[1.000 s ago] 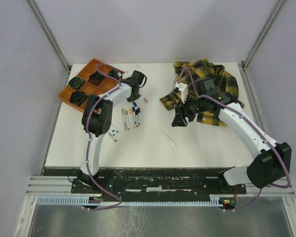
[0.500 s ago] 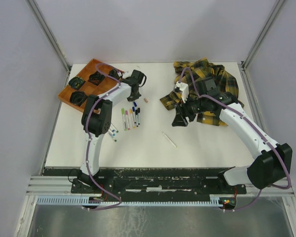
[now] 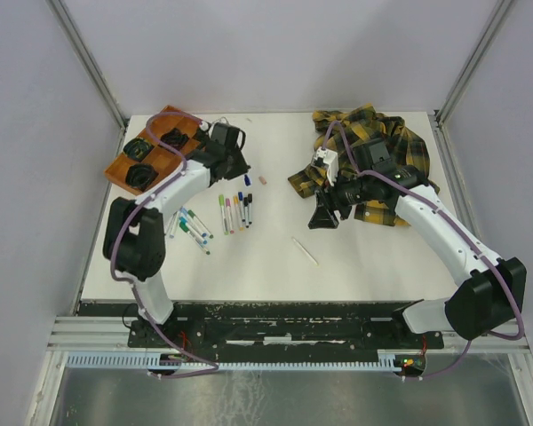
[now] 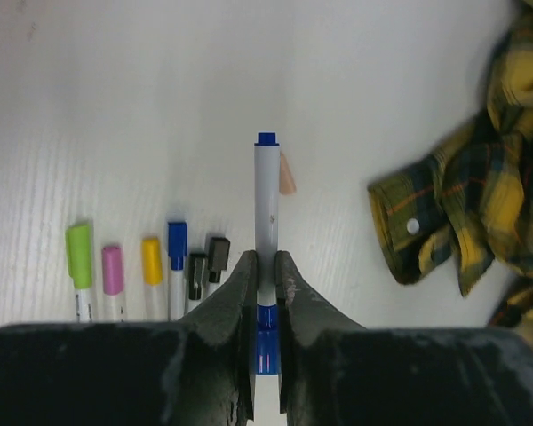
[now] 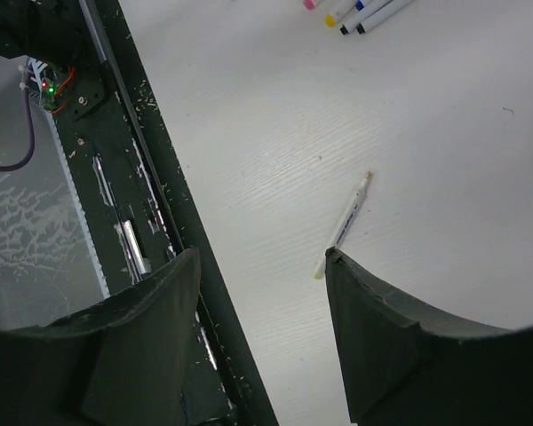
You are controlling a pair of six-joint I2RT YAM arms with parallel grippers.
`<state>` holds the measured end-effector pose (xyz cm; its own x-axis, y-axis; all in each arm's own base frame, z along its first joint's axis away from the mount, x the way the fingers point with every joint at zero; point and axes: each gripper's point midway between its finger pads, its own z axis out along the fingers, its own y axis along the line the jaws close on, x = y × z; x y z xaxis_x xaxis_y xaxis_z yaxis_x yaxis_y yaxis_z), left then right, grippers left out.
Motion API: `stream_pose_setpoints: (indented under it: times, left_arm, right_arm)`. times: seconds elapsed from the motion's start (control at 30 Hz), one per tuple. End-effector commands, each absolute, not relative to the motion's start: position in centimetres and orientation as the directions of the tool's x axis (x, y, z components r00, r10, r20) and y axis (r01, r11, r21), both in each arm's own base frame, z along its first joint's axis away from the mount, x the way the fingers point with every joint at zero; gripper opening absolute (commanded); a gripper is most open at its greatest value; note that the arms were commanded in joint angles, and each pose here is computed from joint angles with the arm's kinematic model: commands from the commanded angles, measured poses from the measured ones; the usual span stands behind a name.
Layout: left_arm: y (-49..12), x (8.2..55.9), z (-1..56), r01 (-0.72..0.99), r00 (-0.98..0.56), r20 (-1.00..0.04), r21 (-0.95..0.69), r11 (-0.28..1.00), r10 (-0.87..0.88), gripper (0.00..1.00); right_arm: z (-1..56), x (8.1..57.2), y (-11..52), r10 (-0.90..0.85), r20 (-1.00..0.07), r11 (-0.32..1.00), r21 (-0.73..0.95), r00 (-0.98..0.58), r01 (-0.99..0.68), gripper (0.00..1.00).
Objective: Open the pen caps
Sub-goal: Pick up the pen from the center of the board.
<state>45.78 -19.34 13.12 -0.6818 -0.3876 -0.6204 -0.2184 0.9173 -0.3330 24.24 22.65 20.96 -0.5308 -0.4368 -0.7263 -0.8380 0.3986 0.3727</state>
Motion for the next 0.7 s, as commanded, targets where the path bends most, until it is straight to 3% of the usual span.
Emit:
stream_pose_setpoints:
  times: [0.0,0.27,0.37,0.47,0.67]
  left_arm:
    - [-22.6,41.8,14.6,0.049,-0.73,-0.611,-0.493,0.869,-0.306,0.03]
    - [-25.7,31.6,17.0,0.418,-0.721,-0.651,-0.682,0.6,-0.237,0.03]
    - [-27.0,27.8,17.7,0.524,-0.724,-0.665,-0.702,0.482,-0.182,0.03]
    - [-28.2,24.5,17.0,0.578,-0.741,-0.663,-0.708,0.405,-0.102,0.03]
    - [-30.7,20.3,15.1,0.62,-0.761,-0.648,-0.712,0.331,0.033,0.03]
  right_arm:
    - [22.7,23.6,23.0,-0.427,-0.788,0.313,0.332,-0.444,-0.89,0.66]
    - [22.7,20.9,23.8,-0.395,-0.893,0.083,0.2,-0.217,-0.976,0.68]
    - [21.3,18.3,23.5,-0.383,-0.924,-0.094,0.043,-0.004,-0.995,0.71]
    - [20.1,17.0,23.0,-0.408,-0.902,-0.207,-0.062,0.143,-0.976,0.73]
    - [17.3,17.8,22.1,-0.521,-0.798,-0.253,-0.195,0.303,-0.948,0.73]
